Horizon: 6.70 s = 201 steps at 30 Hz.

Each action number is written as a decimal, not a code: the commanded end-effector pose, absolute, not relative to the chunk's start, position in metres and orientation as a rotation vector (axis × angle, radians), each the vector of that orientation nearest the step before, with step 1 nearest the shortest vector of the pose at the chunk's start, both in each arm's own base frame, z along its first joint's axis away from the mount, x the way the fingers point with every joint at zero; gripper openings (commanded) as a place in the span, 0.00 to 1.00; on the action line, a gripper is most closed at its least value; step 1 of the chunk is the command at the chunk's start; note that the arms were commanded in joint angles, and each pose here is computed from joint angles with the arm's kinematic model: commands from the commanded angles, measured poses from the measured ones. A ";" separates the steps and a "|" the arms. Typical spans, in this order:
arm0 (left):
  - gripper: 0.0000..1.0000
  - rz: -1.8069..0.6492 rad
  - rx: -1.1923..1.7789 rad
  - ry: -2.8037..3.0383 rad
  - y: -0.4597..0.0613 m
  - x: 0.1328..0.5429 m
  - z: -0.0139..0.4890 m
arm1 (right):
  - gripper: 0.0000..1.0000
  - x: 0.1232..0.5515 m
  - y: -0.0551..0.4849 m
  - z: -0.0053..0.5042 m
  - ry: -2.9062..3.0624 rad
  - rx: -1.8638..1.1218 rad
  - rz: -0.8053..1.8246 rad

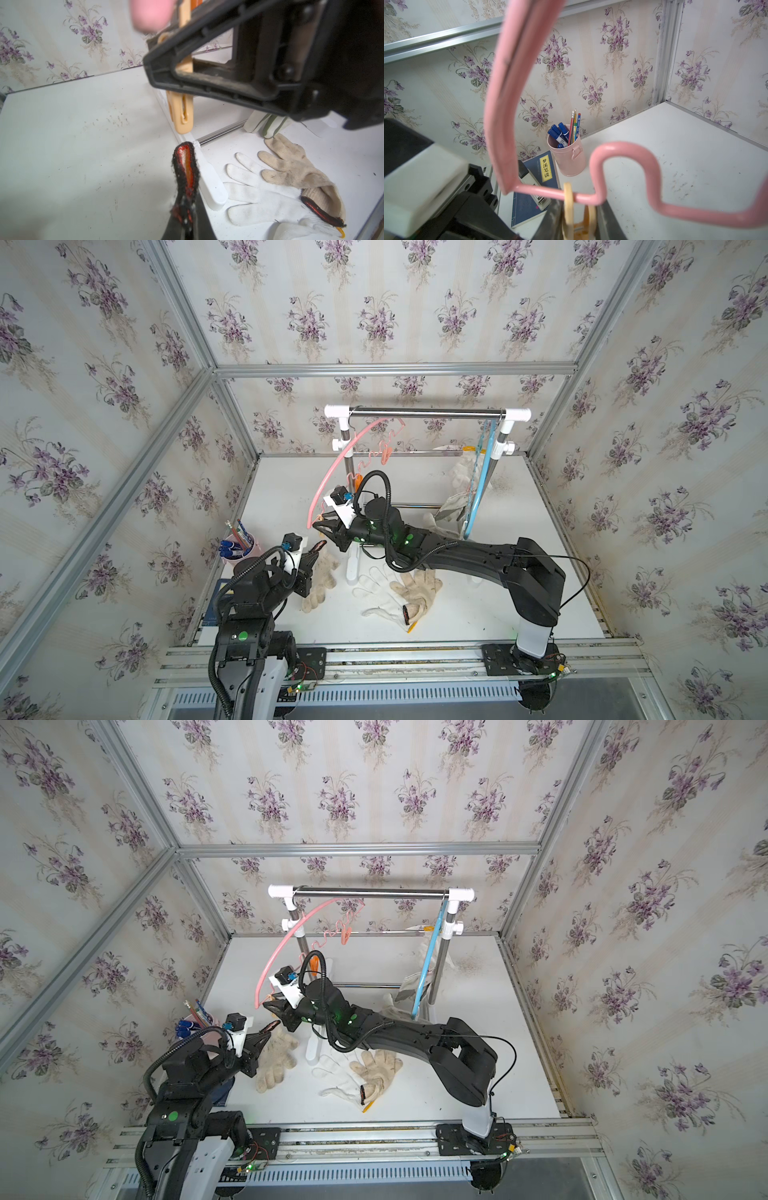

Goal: Clip the gloves onto a hanger to dry
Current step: Open the clamp at the hanger, then clamp the glove onto the hanger, then pick up the glove from the center of the board.

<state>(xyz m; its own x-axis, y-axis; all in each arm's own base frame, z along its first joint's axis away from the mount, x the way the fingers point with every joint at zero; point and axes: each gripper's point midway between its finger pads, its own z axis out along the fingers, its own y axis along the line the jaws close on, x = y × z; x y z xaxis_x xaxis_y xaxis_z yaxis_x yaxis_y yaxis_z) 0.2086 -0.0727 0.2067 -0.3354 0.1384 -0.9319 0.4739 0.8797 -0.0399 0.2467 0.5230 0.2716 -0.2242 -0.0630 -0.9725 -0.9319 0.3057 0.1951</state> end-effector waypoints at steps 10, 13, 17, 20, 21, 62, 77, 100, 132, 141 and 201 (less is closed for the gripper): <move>0.00 -0.439 0.706 1.756 -0.099 0.206 0.213 | 0.18 0.241 0.495 0.289 1.512 -0.968 1.113; 0.00 -0.475 0.724 1.731 -0.104 0.212 0.211 | 0.17 0.236 0.490 0.291 1.495 -0.999 1.145; 0.00 -0.532 0.791 1.700 -0.112 0.215 0.209 | 0.17 0.230 0.485 0.295 1.478 -1.030 1.180; 0.00 -0.557 0.838 1.672 -0.117 0.214 0.211 | 0.17 0.226 0.484 0.297 1.467 -1.045 1.197; 0.00 -0.557 0.840 1.661 -0.118 0.214 0.212 | 0.17 0.226 0.484 0.298 1.464 -1.049 1.204; 0.00 -0.485 0.874 1.564 -0.117 0.217 0.244 | 0.12 0.210 0.479 0.305 1.401 -1.096 1.277; 0.00 -0.528 0.847 1.568 -0.118 0.223 0.252 | 0.11 0.206 0.474 0.304 1.375 -1.114 1.268; 0.00 -0.538 0.859 1.555 -0.121 0.216 0.260 | 0.40 0.208 0.478 0.305 1.364 -1.110 1.266; 0.38 -0.335 0.762 1.638 -0.098 0.209 0.249 | 0.70 0.244 0.434 0.269 1.635 -0.976 0.952; 0.39 -0.231 0.696 1.651 -0.084 0.202 0.247 | 0.74 0.246 0.427 0.280 1.630 -1.004 0.926; 0.67 -0.521 0.520 1.806 -0.100 0.182 0.266 | 0.46 0.101 0.295 0.027 1.732 -2.129 0.271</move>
